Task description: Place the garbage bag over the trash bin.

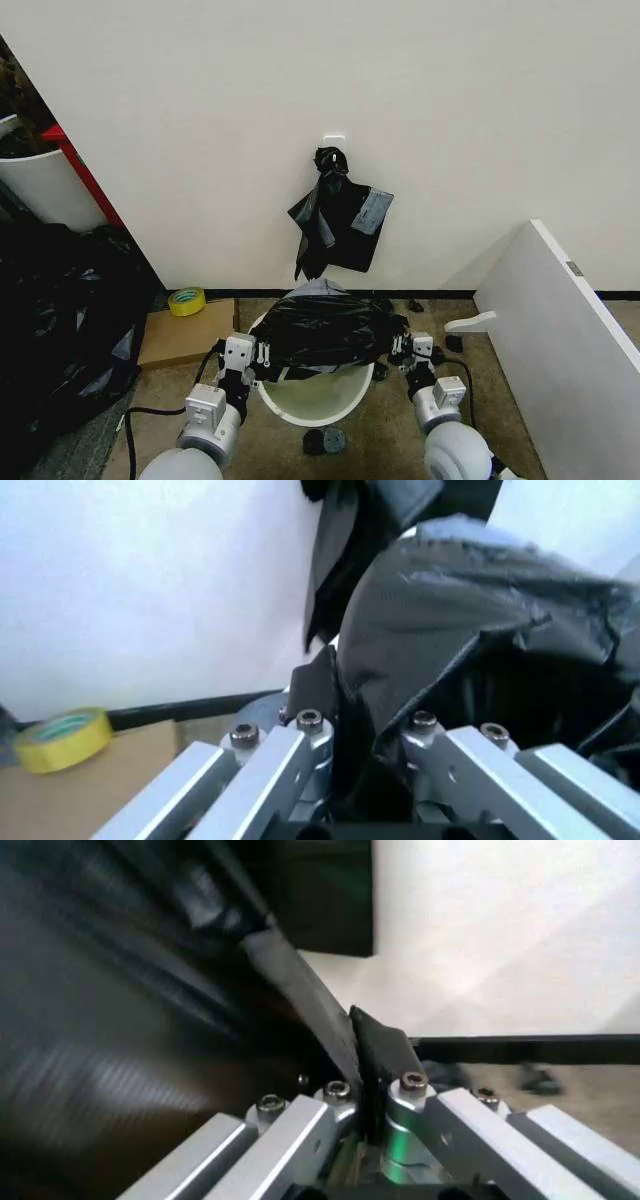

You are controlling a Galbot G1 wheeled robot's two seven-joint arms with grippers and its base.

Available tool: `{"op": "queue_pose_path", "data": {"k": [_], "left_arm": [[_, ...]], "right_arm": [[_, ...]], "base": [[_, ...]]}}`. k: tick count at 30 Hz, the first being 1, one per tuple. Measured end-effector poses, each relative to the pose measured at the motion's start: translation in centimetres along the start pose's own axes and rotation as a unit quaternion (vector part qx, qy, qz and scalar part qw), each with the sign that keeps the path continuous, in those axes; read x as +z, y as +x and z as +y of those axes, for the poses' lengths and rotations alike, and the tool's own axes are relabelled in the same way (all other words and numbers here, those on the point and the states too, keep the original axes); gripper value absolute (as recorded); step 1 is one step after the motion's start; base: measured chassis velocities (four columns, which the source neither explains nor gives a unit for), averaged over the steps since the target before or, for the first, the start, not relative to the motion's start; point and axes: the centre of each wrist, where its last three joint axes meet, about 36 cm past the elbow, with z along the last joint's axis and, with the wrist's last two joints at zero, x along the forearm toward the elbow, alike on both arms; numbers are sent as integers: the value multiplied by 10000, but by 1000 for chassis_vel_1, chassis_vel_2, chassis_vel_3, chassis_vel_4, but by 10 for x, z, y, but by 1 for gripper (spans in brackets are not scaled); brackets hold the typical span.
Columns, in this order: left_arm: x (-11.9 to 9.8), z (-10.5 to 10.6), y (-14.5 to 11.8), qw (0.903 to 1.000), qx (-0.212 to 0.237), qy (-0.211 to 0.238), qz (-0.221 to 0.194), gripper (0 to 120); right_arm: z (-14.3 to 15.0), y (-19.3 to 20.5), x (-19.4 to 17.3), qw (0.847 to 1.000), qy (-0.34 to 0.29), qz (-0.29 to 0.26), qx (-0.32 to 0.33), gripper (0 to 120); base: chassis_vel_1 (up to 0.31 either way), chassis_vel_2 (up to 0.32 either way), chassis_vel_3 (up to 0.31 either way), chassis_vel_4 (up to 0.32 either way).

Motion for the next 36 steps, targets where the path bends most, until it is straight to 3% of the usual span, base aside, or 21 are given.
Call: {"op": "queue_pose_path", "data": {"k": [5, 7, 15, 21, 25, 28, 32, 36], "left_arm": [[-22, -5, 2, 9964, 277, 798, 69, 5], [-24, -6, 2, 9952, 316, 919, 86, 5], [-22, -5, -1, 9934, 280, 1108, 17, 5], [-14, -3, -12, 9924, 202, 1214, 35, 5], [-7, 1, -20, 9926, 129, 1204, 33, 5], [2, 4, -28, 9930, 71, 1180, 80, 5], [9, 9, -37, 9931, -28, 1168, 105, 5], [10, 13, -41, 9933, -92, 1150, 98, 5]], "right_arm": [[0, 7, 25, 9978, -53, -19, -662, 0], [1, 8, 28, 9969, -74, -25, -778, 0], [-6, 11, 36, 9867, -164, -324, -1582, 0], [-24, 12, 43, 9751, 151, -627, -2123, 1], [-30, 5, 34, 9804, 373, -759, -1779, 12], [-24, 0, 19, 9894, 346, -781, -1173, 24], [0, 12, -6, 9989, 130, -408, -187, 43], [8, 21, -11, 9998, 27, -199, 94, 51]], "base": [[0, 0, 0, 0], [0, 0, 0, 0], [0, 0, 0, 0], [0, 0, 0, 0], [0, 0, 0, 0], [0, 0, 0, 0], [0, 0, 0, 0], [0, 0, 0, 0]]}}
